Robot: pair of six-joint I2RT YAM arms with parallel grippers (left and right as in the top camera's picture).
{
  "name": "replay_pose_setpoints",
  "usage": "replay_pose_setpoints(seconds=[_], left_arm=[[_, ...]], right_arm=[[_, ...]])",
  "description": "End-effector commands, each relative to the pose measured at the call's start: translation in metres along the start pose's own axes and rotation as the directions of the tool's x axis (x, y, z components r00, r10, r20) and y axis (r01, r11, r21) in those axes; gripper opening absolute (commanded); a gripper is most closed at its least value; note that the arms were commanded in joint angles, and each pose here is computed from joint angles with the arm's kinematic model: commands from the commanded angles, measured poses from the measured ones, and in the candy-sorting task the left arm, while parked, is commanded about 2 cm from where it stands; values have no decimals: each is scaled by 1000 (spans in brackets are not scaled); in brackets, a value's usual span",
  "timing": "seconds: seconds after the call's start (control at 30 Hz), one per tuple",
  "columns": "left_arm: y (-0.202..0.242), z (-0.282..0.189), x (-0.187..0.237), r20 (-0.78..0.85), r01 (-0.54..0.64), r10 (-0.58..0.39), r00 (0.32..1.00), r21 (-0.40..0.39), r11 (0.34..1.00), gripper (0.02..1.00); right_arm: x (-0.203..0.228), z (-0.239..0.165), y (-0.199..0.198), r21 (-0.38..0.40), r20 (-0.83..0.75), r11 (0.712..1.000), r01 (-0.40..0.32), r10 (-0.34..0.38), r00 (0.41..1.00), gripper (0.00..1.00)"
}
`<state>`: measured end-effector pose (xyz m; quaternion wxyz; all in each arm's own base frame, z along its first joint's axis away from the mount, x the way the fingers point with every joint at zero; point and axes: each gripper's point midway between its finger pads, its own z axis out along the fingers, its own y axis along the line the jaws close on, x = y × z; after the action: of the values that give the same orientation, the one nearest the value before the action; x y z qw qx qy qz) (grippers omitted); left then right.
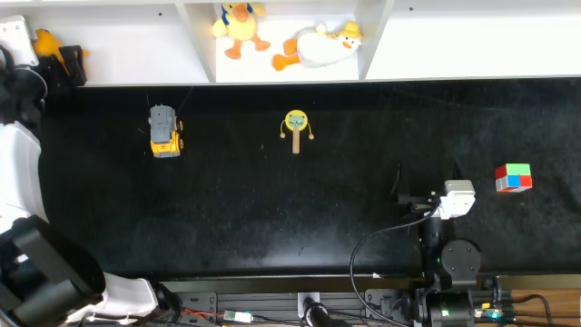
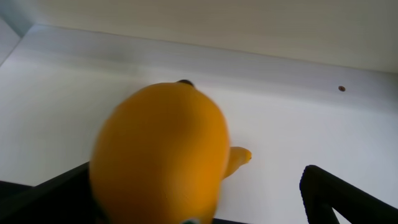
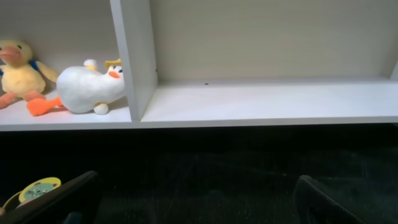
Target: Store Toys
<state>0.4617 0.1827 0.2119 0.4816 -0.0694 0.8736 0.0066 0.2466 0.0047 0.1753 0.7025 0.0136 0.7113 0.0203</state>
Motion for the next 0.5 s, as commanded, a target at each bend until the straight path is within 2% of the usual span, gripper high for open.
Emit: replay_pose_setpoints(seconds=[0.03, 0.23, 0.33, 0.5], left_arm=[[-7, -21, -25, 52, -23, 23, 998, -9, 1000, 998], [-8, -36, -20, 13, -67, 68, 998, -26, 997, 998], [-5, -44, -18, -5, -64, 64, 998, -57, 996, 998], [-4, -52, -18, -8, -64, 64, 998, -64, 996, 998]], right_arm=[[3, 0, 1, -6, 1, 1000, -8, 8, 1000, 996], [3, 0, 1, -6, 1, 1000, -8, 8, 1000, 993], [3, 0, 1, -6, 1, 1000, -8, 8, 1000, 996], [3, 0, 1, -6, 1, 1000, -8, 8, 1000, 996]])
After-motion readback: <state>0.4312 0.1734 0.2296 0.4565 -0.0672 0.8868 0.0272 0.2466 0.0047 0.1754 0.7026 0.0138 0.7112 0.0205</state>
